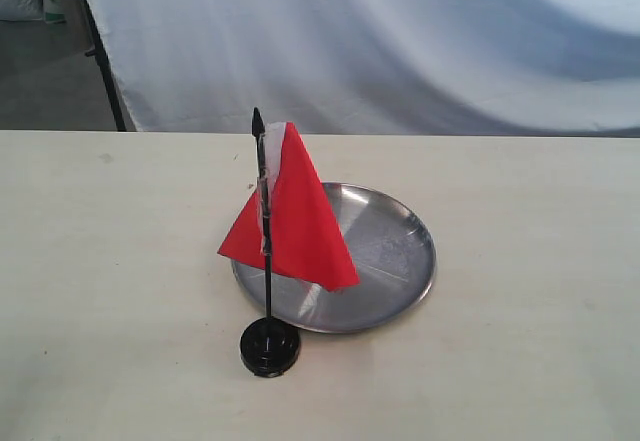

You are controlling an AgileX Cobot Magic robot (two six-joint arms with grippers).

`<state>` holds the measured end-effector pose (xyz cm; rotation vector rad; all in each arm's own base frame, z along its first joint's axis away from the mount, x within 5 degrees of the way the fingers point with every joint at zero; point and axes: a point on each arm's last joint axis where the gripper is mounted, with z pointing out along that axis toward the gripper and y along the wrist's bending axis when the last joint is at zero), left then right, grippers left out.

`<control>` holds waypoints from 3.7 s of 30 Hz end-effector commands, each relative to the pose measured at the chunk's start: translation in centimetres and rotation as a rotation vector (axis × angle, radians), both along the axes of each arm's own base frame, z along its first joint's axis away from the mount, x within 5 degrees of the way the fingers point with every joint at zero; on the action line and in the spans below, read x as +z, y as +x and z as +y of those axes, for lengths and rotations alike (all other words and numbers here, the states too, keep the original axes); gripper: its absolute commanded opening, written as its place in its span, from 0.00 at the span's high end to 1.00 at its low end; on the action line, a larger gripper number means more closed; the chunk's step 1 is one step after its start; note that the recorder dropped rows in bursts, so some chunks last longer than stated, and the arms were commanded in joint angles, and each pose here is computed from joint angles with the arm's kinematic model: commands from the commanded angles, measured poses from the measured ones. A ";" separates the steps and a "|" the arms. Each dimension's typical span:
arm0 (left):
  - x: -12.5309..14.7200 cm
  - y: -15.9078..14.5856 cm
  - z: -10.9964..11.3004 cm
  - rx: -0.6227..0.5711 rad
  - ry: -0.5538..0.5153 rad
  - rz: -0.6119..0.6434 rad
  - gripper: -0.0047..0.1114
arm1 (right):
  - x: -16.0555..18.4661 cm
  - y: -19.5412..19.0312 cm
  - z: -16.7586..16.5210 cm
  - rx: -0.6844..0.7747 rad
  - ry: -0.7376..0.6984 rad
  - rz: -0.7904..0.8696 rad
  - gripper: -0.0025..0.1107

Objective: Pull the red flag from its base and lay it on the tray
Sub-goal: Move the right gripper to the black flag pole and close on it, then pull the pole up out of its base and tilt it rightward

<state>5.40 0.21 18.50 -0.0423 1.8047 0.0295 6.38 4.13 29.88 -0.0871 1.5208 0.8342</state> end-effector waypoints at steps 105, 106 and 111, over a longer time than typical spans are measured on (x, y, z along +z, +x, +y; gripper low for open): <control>-0.1 0.0 0.0 0.001 -0.002 -0.001 0.96 | -16.6 21.6 22.8 -0.012 -0.257 0.601 0.98; -0.1 0.0 0.0 0.001 -0.002 -0.001 0.96 | -16.6 22.0 23.4 -0.003 -0.257 0.611 0.98; -0.1 0.0 0.0 0.001 -0.002 -0.001 0.96 | -18.8 23.3 25.3 0.018 -0.291 0.692 0.98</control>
